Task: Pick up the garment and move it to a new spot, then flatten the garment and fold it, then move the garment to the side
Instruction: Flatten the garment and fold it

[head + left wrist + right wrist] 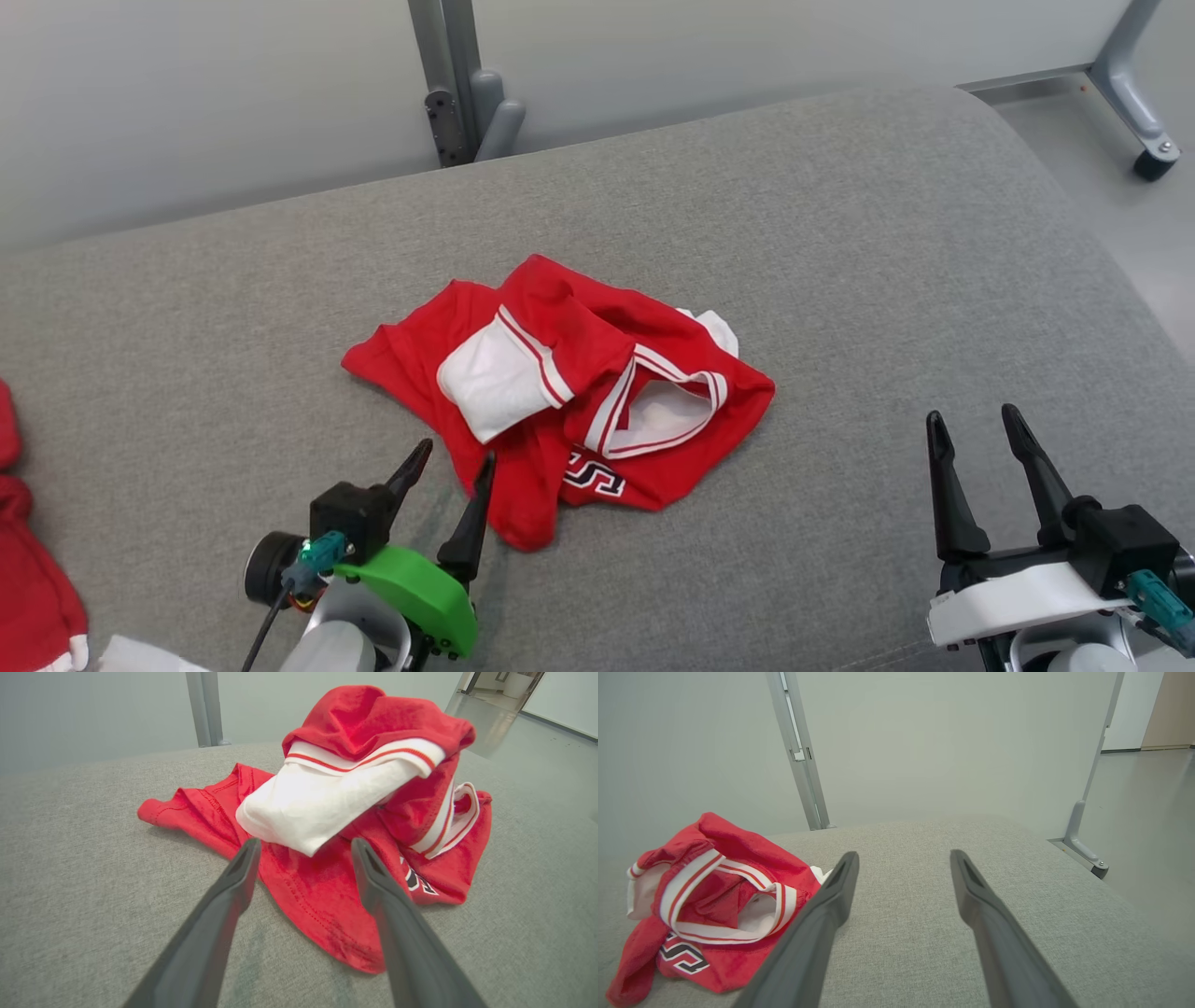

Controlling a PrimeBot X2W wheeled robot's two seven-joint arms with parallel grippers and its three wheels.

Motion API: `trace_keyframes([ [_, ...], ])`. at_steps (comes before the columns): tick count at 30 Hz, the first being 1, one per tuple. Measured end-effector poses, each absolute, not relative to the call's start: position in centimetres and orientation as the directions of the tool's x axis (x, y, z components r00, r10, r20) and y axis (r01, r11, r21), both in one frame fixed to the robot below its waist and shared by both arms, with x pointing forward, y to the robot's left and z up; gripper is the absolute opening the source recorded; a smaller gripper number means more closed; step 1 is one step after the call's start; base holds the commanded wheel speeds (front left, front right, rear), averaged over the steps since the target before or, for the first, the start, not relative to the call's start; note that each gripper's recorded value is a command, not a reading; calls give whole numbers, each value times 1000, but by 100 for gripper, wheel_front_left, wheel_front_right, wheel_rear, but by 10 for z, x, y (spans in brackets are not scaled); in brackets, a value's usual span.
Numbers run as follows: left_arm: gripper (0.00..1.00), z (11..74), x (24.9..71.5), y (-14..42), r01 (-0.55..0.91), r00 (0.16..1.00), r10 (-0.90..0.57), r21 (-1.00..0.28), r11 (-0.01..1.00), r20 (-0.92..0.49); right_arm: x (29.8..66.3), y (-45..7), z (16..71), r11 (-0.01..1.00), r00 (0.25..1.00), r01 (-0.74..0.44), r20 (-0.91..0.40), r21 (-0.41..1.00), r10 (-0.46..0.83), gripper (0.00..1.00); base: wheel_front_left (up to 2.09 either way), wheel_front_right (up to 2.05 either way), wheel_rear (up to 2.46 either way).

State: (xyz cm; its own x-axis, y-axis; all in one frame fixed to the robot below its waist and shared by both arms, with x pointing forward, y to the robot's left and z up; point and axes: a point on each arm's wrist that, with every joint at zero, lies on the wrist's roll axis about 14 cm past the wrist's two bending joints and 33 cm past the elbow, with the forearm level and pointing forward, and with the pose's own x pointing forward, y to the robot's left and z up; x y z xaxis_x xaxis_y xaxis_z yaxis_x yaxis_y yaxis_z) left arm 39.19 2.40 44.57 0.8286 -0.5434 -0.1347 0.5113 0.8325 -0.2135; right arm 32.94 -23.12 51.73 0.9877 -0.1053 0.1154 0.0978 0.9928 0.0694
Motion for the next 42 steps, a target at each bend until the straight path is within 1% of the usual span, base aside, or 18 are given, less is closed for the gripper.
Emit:
trace_keyframes([
  [5, 100, 436, 403, 10, 550, 793, -580, -191, 813, -184, 325, -239, 516, 989, 985, 128, 109, 73, -135, 100, 0, 0, 0],
  [12, 100, 419, 417, 8, 564, 769, -586, -161, 810, -256, 327, -244, 514, 987, 984, 143, 101, 70, -150, 100, 0, 0, 0],
  [19, 100, 414, 423, -2, 584, 749, -604, -158, 796, -274, 328, -245, 512, 986, 983, 149, 94, 72, -155, 100, 0, 0, 0],
  [20, 57, 415, 424, -4, 588, 746, -608, -159, 793, -271, 328, -245, 512, 986, 983, 150, 94, 75, -157, 100, 0, 0, 0],
  [21, 34, 416, 424, -6, 591, 743, -612, -165, 790, -269, 328, -246, 512, 985, 983, 151, 94, 78, -158, 100, 0, 0, 0],
  [22, 4, 417, 424, -9, 594, 740, -618, -171, 786, -266, 328, -246, 512, 985, 983, 152, 95, 78, -159, 100, 0, 0, 0],
  [23, 0, 420, 424, -12, 597, 740, -622, -177, 782, -257, 328, -246, 512, 985, 983, 152, 96, 79, -160, 100, 0, 0, 0],
  [29, 0, 442, 432, -23, 611, 740, -646, -215, 762, -187, 327, -246, 513, 984, 982, 152, 99, 88, -161, 100, 0, 0, 0],
  [31, 0, 457, 438, -24, 606, 751, -645, -243, 758, -141, 327, -246, 514, 984, 982, 153, 101, 90, -162, 100, 0, 0, 0],
  [34, 0, 489, 453, -22, 611, 767, -640, -246, 753, -53, 328, -245, 513, 985, 982, 149, 100, 91, -158, 100, 0, 0, 0],
  [38, 0, 540, 472, -15, 624, 777, -626, -218, 750, 68, 330, -241, 514, 986, 984, 137, 104, 97, -147, 100, 0, 0, 0],
  [42, 0, 597, 479, -9, 644, 764, -617, -158, 749, 190, 329, -239, 516, 986, 984, 127, 111, 103, -139, 100, 0, 0, 0],
])
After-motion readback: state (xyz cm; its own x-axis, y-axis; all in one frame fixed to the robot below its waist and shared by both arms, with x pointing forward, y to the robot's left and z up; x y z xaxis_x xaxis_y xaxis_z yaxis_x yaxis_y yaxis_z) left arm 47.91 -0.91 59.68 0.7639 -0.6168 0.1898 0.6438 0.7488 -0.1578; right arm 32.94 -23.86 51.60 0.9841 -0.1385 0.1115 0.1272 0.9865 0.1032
